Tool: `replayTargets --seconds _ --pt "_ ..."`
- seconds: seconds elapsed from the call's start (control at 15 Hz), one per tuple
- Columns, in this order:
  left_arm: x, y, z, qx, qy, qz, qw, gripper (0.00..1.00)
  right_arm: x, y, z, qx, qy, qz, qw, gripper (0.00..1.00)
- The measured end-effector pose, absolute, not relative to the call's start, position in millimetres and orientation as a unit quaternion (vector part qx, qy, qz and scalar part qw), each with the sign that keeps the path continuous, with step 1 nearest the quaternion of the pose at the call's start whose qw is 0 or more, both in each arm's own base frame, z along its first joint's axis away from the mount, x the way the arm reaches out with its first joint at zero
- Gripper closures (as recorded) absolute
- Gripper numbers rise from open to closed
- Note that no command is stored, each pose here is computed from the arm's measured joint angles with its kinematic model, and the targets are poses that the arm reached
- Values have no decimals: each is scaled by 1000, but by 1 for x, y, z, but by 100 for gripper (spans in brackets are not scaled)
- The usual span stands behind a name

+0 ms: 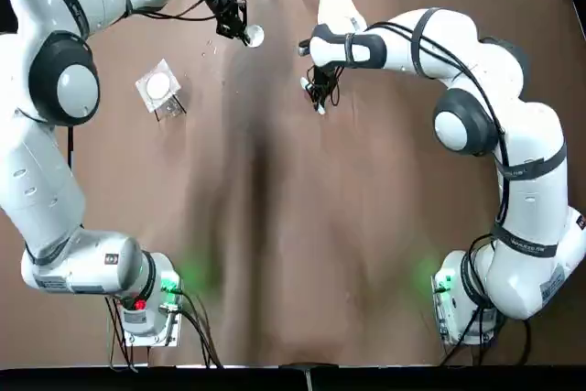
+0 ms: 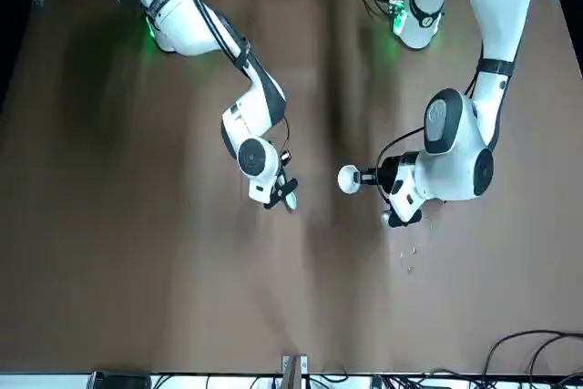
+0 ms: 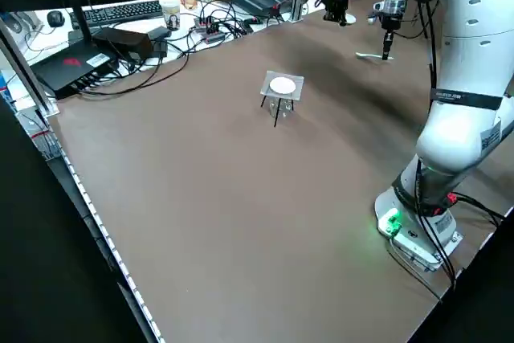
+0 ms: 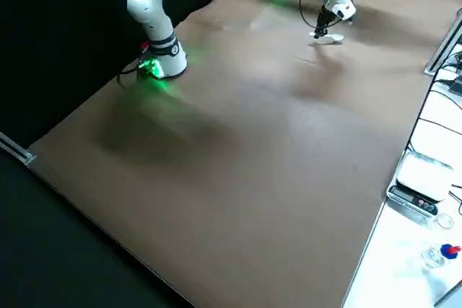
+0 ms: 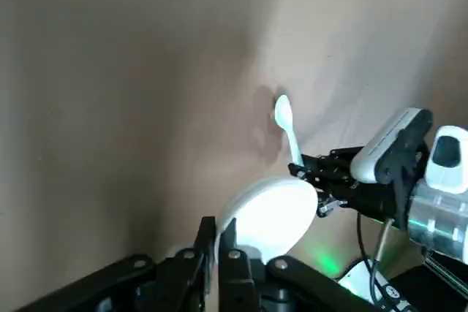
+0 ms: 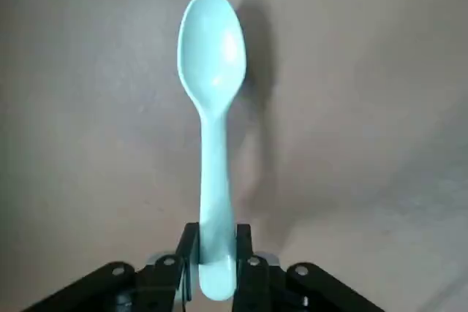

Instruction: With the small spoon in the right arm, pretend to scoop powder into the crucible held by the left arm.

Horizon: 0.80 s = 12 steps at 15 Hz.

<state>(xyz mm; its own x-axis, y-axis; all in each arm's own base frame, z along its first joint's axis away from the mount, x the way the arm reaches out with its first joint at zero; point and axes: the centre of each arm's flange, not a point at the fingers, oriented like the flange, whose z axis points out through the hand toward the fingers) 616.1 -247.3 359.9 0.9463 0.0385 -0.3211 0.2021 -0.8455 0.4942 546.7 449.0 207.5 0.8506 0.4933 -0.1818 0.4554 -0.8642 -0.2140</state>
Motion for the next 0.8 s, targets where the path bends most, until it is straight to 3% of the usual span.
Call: replayTargets --seconds 0.4,0.8 --pt "615 -249 360 949 62 -151 270 94 573 436 277 -970 -220 61 80 76" --pt "596 -299 349 950 35 -163 264 94 557 455 322 -976 -190 59 85 76"
